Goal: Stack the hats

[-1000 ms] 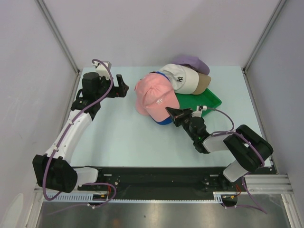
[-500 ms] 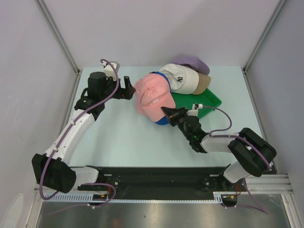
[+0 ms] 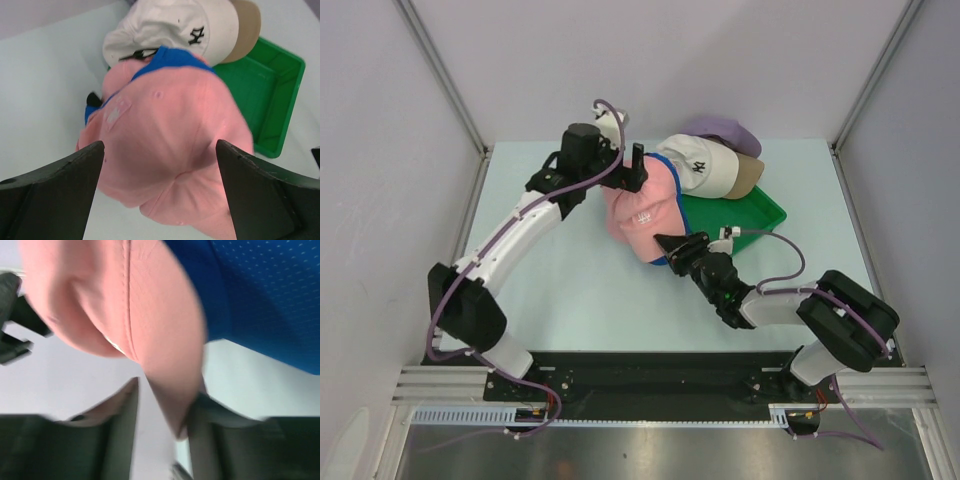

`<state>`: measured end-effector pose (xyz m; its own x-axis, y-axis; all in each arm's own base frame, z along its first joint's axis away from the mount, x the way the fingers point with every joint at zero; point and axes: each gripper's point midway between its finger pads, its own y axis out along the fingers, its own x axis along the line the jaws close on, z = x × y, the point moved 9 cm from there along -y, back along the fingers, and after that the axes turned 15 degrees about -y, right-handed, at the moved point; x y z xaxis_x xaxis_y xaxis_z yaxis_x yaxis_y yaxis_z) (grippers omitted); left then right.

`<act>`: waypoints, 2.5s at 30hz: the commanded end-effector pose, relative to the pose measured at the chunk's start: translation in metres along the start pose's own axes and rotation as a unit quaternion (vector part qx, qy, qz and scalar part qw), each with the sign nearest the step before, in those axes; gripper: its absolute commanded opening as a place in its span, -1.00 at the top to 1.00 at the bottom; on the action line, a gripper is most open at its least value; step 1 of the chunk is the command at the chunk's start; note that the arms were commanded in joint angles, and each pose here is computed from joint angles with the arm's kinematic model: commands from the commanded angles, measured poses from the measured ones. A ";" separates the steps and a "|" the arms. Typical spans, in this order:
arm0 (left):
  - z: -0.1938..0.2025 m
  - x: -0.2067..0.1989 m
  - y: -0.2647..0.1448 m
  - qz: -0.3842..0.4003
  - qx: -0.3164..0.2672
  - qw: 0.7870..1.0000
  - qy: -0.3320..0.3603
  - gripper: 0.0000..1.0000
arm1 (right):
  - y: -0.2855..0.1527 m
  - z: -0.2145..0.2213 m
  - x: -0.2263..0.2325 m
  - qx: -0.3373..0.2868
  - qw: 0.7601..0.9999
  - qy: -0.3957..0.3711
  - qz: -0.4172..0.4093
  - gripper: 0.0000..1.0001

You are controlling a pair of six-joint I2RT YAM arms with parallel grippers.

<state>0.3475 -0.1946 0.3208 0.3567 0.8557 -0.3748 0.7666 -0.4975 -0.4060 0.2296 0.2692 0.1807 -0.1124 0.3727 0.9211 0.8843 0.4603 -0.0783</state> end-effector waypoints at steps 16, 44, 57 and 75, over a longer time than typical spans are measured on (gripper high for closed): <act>0.017 -0.008 0.024 0.019 0.022 0.999 0.035 -0.98 | -0.051 -0.081 0.038 -0.092 0.930 -0.355 0.007 -0.60; 0.011 -0.008 -0.007 0.016 -0.008 0.998 0.054 -0.99 | 0.093 -0.150 0.047 0.076 0.865 -0.433 -0.242 -0.32; 0.020 -0.003 0.003 0.002 0.024 0.998 0.053 -1.00 | 0.109 -0.152 0.031 0.085 0.874 -0.424 -0.223 0.48; 0.032 0.023 0.022 -0.036 0.022 0.999 0.027 -1.00 | 0.129 -0.154 -0.028 0.084 0.920 -0.381 -0.034 0.80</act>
<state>0.3490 -0.1974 0.2755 0.3479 0.8950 -0.2793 0.7462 -0.4447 -0.4955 0.4014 0.2063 0.2302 -0.6624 0.6431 0.3843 0.6896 0.7238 -0.0226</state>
